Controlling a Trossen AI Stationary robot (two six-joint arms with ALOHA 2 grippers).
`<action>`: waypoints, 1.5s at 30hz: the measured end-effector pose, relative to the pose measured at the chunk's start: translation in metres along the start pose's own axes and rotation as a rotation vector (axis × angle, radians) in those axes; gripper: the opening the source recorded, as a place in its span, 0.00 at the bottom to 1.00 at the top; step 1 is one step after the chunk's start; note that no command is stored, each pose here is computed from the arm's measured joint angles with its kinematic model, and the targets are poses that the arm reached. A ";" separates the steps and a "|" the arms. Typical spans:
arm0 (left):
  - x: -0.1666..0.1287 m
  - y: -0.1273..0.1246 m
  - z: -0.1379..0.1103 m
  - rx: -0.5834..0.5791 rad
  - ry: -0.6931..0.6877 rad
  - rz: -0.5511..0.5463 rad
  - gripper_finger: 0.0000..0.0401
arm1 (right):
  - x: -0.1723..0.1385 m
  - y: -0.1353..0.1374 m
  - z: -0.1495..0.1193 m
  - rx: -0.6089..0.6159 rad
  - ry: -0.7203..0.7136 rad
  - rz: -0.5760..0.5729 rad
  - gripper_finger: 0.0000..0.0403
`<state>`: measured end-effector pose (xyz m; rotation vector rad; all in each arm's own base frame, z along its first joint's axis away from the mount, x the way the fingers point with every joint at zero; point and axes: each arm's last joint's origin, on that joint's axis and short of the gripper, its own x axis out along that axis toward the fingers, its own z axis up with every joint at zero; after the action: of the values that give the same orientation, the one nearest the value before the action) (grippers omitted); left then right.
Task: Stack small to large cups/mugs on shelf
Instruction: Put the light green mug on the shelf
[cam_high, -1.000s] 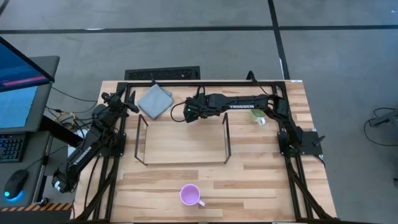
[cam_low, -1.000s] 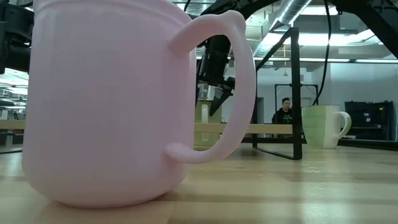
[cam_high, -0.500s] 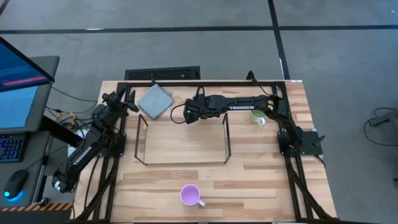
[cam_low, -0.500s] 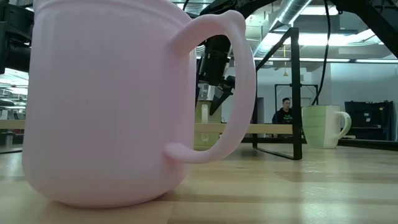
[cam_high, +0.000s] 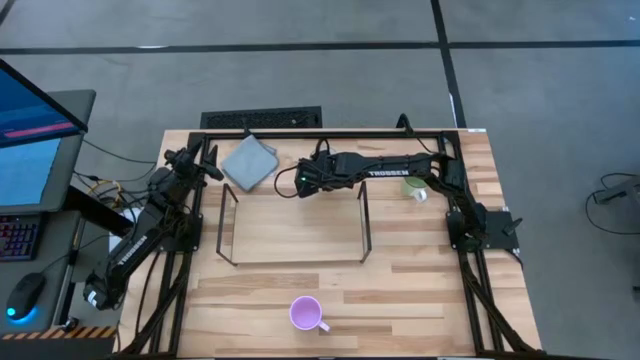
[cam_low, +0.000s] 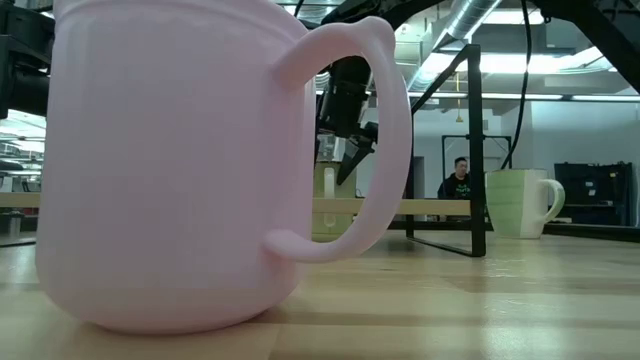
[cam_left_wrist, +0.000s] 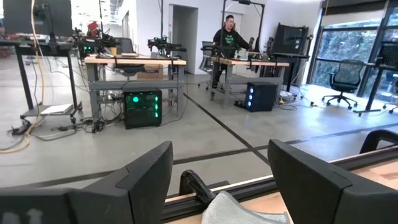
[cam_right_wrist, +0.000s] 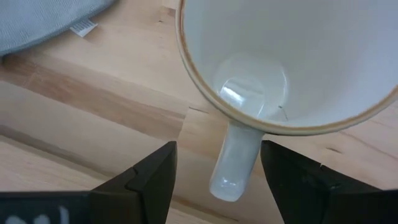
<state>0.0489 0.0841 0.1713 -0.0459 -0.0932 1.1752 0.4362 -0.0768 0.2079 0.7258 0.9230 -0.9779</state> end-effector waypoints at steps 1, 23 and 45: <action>0.000 0.000 0.000 0.000 0.000 0.000 0.63 | 0.000 0.000 0.000 0.008 -0.001 0.000 0.63; 0.000 0.000 0.000 -0.019 0.001 0.000 0.63 | 0.000 -0.001 -0.001 0.018 -0.003 -0.010 0.55; 0.000 0.000 0.000 -0.019 0.000 0.000 0.63 | 0.000 -0.001 0.000 -0.040 -0.008 -0.015 0.20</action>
<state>0.0490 0.0841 0.1713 -0.0628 -0.1042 1.1741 0.4353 -0.0768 0.2081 0.6814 0.9399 -0.9721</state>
